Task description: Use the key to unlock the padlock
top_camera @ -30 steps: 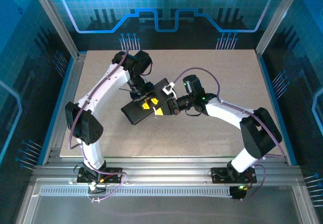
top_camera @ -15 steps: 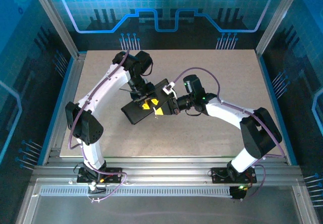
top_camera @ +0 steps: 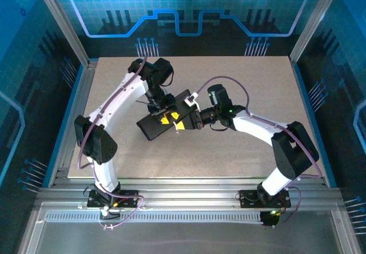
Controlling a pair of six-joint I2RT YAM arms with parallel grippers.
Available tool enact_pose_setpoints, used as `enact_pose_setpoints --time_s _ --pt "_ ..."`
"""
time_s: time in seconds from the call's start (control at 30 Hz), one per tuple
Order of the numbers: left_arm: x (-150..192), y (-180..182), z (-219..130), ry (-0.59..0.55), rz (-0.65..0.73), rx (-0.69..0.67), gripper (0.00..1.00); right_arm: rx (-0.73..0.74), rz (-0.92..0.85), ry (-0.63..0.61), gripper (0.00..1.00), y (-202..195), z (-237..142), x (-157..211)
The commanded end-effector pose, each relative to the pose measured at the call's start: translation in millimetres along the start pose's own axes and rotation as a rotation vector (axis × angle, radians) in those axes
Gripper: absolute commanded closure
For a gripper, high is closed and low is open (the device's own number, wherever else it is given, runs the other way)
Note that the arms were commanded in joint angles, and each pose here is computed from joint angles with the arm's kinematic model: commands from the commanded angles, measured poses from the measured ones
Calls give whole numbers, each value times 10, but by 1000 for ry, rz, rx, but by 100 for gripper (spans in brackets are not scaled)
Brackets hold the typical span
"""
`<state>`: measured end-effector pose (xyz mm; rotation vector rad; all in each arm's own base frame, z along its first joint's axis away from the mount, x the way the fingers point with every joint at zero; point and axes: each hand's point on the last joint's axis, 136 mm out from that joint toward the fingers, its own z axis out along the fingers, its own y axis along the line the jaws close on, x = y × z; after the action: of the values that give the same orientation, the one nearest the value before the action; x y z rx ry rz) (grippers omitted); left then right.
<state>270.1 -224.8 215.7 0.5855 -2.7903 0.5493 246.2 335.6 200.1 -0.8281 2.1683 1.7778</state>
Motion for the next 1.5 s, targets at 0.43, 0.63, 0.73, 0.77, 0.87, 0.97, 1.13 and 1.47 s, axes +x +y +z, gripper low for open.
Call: enact_pose_setpoints --time_s 0.43,0.63,0.73,0.77,0.87,0.97,1.13,1.47 --pt "221 -81 -36 84 -11 69 94 52 -50 -160 100 -171 -22 -418" --pt "264 -105 46 115 -52 97 94 35 -115 -287 100 4 -70 -692" --pt "268 -146 60 124 -75 124 95 48 -132 -346 100 35 -68 -782" --pt "265 -147 51 121 -84 132 95 58 -131 -350 98 23 -53 -785" --pt "190 -94 -9 86 -128 147 95 84 -104 -333 94 -65 -49 -697" --pt "83 32 -104 43 -176 151 95 111 -88 -337 86 -115 -165 -604" --pt "-20 173 -182 -2 -230 146 95 196 -98 -306 74 -188 -344 -380" --pt "-136 112 -183 -25 -279 184 95 481 -545 -112 70 -185 -178 200"
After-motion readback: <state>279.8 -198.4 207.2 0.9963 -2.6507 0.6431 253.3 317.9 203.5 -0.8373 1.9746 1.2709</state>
